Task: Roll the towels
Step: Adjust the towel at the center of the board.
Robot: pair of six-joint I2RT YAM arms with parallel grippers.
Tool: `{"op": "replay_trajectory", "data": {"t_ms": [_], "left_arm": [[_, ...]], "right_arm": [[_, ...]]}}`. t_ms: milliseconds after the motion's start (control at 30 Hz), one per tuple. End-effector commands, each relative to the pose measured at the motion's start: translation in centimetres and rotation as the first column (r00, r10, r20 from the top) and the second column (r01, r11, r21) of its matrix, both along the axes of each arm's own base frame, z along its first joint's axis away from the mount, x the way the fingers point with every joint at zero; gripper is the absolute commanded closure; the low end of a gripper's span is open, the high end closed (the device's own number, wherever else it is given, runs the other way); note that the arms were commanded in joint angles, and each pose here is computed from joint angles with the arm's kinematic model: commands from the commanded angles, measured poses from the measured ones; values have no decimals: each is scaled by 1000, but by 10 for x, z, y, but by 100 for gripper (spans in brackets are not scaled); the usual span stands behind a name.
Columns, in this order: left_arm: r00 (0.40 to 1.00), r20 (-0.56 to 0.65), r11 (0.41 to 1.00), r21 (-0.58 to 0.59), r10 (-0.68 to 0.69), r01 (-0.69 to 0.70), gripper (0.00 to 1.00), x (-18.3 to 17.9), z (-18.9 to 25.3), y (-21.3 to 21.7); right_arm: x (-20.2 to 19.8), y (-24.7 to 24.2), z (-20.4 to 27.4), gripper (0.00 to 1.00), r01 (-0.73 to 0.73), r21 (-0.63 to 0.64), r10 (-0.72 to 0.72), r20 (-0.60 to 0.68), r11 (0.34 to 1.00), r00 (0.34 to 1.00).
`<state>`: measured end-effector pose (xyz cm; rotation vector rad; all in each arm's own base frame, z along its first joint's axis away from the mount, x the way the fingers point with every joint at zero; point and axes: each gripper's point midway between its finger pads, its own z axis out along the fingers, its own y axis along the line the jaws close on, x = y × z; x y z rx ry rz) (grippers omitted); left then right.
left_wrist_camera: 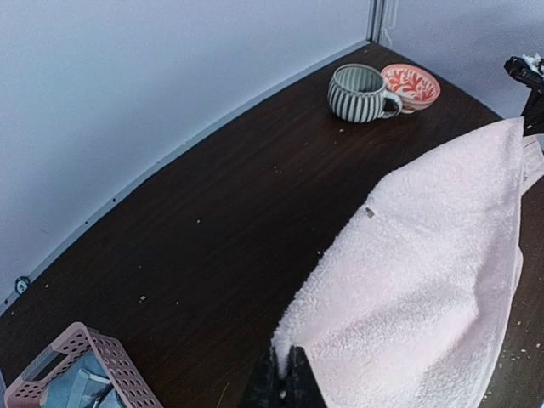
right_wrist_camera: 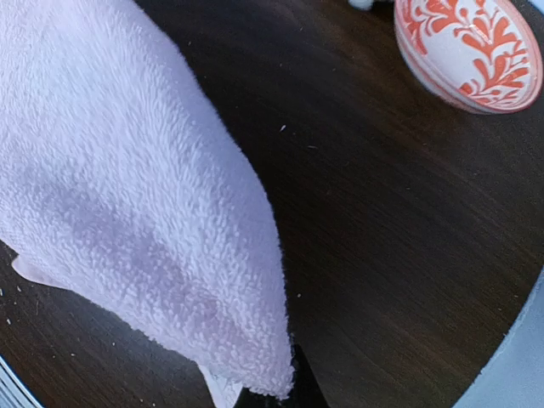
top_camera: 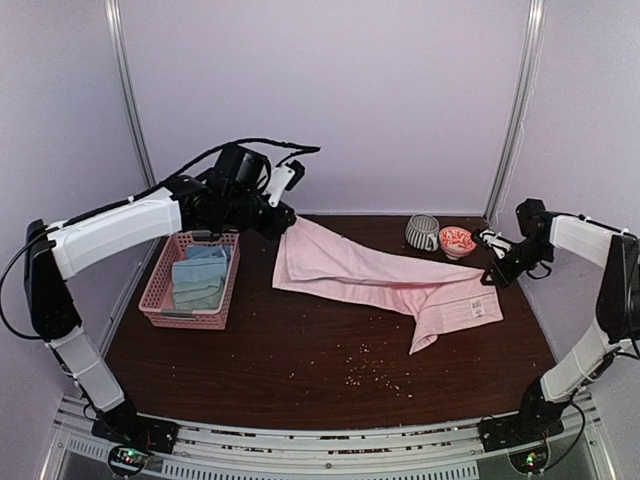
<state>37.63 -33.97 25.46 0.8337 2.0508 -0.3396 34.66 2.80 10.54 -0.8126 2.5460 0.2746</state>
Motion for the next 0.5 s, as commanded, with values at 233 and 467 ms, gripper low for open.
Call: {"op": "replay_trajectory", "data": {"t_ms": [233, 467], "left_arm": [[983, -130, 979, -171, -133, 110, 100, -78, 13, 16], [930, -363, 991, -136, -53, 4, 100, -64, -77, 16]], "right_arm": [[-57, 21, 116, 100, -227, 63, 207, 231, 972, 951], [-43, 19, 94, 100, -195, 104, 177, 165, 975, 970]]}}
